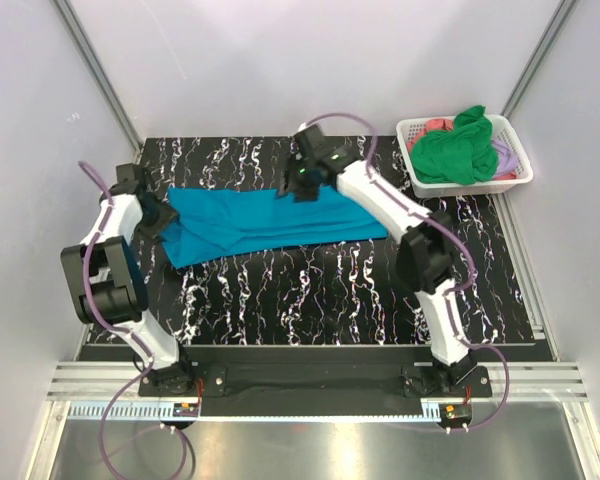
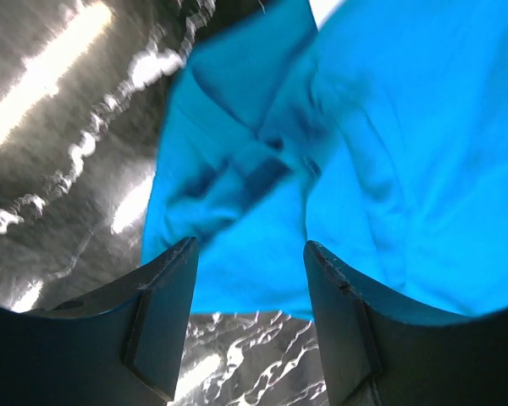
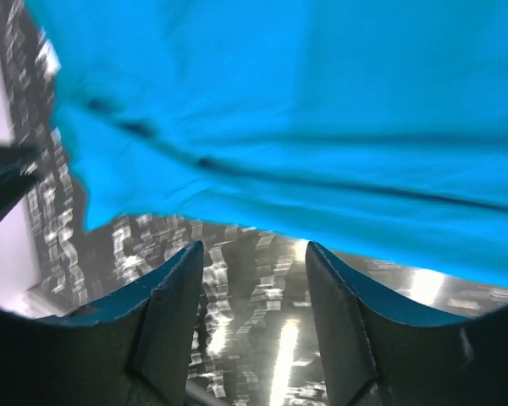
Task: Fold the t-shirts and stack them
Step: Fold the tshirt
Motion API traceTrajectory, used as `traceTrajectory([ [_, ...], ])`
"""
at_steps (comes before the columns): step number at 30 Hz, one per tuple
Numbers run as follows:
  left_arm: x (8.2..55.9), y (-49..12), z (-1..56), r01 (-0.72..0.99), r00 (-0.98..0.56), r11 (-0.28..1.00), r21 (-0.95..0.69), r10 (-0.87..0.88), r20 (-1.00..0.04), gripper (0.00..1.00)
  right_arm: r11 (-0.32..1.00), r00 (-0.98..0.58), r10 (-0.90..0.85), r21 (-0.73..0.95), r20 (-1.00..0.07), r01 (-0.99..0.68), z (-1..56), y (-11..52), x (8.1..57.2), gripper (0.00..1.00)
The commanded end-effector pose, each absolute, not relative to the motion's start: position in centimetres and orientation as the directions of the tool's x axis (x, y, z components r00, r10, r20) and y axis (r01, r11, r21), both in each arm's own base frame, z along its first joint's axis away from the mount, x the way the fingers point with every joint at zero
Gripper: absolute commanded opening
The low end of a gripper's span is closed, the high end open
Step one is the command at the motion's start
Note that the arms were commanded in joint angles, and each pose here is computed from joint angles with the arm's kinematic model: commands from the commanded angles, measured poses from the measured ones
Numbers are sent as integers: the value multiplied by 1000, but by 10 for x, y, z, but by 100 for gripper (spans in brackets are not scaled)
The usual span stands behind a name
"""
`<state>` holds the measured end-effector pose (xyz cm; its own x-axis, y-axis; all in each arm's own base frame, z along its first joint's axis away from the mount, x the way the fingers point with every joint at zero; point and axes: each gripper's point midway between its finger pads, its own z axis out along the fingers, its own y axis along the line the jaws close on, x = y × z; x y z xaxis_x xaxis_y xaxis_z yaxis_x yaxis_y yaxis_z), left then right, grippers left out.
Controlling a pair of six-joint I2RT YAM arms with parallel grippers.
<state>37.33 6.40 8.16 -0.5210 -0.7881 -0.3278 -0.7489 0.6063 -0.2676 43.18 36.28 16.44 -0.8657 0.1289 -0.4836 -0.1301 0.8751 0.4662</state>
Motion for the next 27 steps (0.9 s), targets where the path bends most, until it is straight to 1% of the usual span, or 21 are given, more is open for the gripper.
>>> traceTrajectory([
  [1,397,68,96,-693,-494,611,-383,-789,-365,59,817,-923,133,567,-361,-104,140,428,397,60],
  [3,411,66,97,-648,-501,619,-444,-785,-365,59,795,-925,167,601,-340,-77,128,447,395,61],
  [4,418,67,100,-631,-500,622,-464,-783,-370,59,766,-937,189,641,-293,-46,127,461,388,63],
  [6,430,61,97,-582,-530,642,-499,-765,-366,59,744,-946,195,667,-258,-29,113,480,383,64],
  [8,435,59,97,-559,-543,651,-514,-755,-367,58,750,-954,183,661,-237,-20,102,498,370,64],
  [10,434,60,87,-576,-551,648,-497,-758,-349,58,753,-957,192,658,-216,2,88,510,366,64],
  [13,430,61,75,-589,-569,654,-474,-752,-332,57,744,-957,201,668,-209,11,75,526,361,64],
  [17,432,56,71,-568,-575,655,-498,-749,-329,56,747,-958,224,663,-182,49,59,529,360,64],
  [22,436,56,70,-560,-587,663,-497,-741,-325,54,717,-958,230,696,-170,48,63,540,361,61],
  [26,439,53,69,-551,-595,659,-512,-741,-313,51,706,-956,241,706,-165,56,75,542,357,60],
  [27,440,53,69,-549,-596,659,-514,-740,-312,49,708,-954,247,704,-172,57,77,541,358,60],
])
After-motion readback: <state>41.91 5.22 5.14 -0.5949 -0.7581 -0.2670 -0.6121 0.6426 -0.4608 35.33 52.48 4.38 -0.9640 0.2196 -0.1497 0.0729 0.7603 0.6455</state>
